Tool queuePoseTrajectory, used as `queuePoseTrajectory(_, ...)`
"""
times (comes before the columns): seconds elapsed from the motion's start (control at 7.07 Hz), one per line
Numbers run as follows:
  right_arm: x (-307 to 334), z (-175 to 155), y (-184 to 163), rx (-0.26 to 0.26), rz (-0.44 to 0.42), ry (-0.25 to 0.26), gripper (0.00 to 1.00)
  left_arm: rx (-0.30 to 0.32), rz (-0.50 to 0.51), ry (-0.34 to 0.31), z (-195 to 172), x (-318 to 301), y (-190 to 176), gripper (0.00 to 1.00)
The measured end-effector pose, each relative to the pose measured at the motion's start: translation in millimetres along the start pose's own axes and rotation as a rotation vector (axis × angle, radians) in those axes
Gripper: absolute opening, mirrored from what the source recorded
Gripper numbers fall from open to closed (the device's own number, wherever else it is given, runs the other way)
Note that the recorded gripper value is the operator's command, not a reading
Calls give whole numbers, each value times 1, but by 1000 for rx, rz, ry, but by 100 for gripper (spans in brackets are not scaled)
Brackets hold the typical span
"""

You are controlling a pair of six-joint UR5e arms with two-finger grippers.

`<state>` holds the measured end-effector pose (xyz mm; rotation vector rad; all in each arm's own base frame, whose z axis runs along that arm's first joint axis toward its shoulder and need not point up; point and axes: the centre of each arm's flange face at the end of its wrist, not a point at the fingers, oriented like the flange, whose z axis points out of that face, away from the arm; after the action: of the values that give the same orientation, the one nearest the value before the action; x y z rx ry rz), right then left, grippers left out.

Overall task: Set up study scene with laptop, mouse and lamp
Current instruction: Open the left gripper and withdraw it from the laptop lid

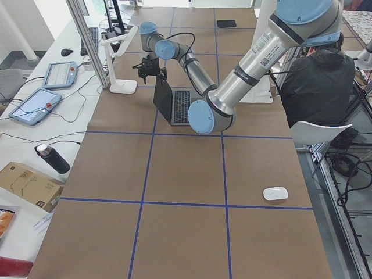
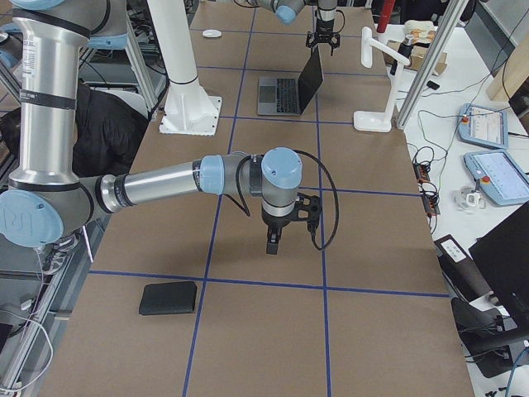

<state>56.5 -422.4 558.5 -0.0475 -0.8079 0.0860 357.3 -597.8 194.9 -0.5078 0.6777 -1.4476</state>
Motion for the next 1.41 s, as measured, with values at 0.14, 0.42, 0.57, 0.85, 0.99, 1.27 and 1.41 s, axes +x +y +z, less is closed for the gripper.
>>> queuePoseTrajectory(0.14, 0, 0, 0, 1, -1, 0, 100, 7, 95, 23, -7, -9, -25, 100)
queuePoseTrajectory(0.42, -2, -2, 0, 6, -9, 2, 100, 31, 326, 37, -12, -31, -82, 100)
queuePoseTrajectory(0.57, -3, -3, 0, 8, -17, 2, 100, 49, 424, 33, -11, -36, -110, 100)
queuePoseTrajectory(0.85, 8, 8, 10, -22, -113, -12, 100, 76, 652, 8, -6, -58, -160, 100)
queuePoseTrajectory(0.99, 22, 23, 19, -55, -211, -35, 100, 81, 770, 1, -8, -70, -176, 100)
queuePoseTrajectory(1.27, 51, 55, 39, -115, -401, -100, 100, 83, 928, -2, -14, -90, -197, 100)
queuePoseTrajectory(1.41, 63, 73, 50, -146, -492, -139, 100, 83, 963, 3, -16, -94, -200, 100)
